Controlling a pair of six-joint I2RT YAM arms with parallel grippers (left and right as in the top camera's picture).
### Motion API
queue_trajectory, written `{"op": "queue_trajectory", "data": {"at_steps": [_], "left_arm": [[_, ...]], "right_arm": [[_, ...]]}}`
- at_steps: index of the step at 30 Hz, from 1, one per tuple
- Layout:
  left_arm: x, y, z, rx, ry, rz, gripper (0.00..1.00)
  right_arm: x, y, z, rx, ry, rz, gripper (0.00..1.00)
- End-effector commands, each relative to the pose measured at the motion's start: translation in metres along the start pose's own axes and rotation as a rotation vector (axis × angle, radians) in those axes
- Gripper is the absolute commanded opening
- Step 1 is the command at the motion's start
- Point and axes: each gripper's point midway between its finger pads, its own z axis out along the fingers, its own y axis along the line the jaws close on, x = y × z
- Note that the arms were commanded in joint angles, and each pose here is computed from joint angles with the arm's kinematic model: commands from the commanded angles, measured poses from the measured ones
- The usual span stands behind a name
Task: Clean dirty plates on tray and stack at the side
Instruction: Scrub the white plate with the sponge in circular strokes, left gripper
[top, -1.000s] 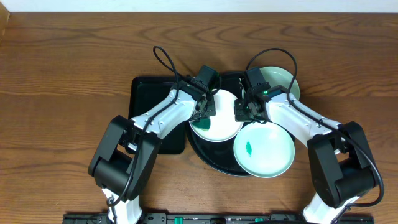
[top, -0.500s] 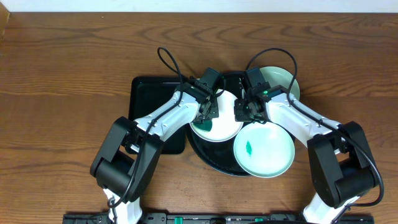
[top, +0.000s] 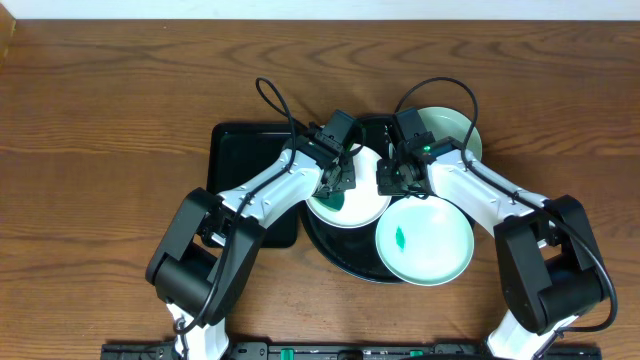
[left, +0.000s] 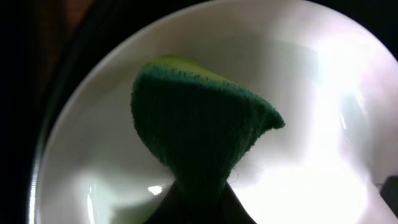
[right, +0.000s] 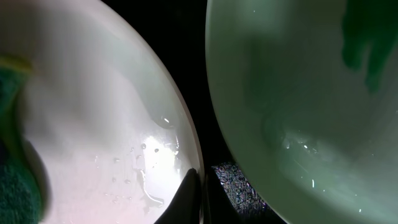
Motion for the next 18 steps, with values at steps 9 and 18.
{"op": "queue_trajectory", "data": {"at_steps": [9, 18], "left_arm": [[0.045, -0.04, 0.001, 0.164, 0.177, 0.033, 0.08], [0.032, -0.026, 0.004, 0.102, 0.117, 0.024, 0.08]], "right_arm": [[0.008, 0.015, 0.0, -0.061, 0.026, -0.031, 0.01], [0.008, 0.015, 0.0, -0.061, 0.026, -0.031, 0.01]]}}
